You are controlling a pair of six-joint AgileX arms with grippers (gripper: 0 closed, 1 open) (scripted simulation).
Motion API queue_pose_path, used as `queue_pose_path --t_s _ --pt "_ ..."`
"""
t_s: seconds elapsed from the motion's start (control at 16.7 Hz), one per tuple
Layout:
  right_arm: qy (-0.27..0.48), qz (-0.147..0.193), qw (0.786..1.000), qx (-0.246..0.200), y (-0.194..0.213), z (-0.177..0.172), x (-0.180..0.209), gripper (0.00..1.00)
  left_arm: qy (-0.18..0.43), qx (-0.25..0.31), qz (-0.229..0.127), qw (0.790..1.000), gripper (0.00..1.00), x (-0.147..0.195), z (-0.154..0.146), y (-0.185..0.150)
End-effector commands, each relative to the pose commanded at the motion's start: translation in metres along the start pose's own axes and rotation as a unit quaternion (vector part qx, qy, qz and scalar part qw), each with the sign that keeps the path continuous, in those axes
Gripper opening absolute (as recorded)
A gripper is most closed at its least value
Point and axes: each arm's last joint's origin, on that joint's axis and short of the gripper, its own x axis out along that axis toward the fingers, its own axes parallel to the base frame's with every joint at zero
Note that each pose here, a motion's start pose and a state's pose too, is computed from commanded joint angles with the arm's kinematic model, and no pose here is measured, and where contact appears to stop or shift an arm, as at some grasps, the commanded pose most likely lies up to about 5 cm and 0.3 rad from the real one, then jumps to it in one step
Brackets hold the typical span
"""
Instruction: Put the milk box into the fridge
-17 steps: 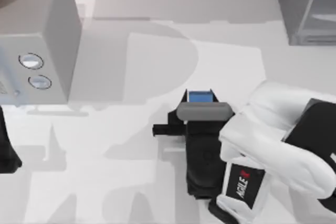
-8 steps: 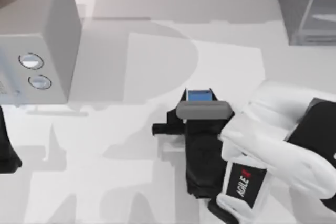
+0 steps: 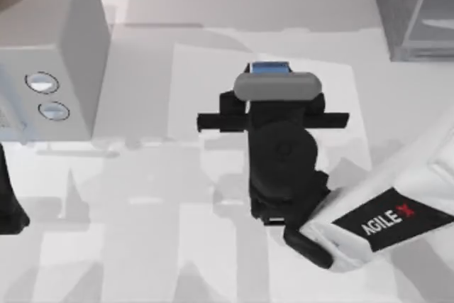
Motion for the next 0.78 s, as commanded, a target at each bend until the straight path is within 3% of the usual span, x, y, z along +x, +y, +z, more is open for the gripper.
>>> queue_pose_path --t_s 0.24,0.78 --pt "0.001 -0.001 1.000 0.001 -0.005 0.038 -0.004 0.00 0.000 0.000 0.000 1.000 1.00 0.000 0.000 0.000" --pt "0.005 -0.008 1.000 0.003 -0.020 0.052 0.000 0.00 0.000 0.000 0.000 1.000 1.00 0.000 0.000 0.000"
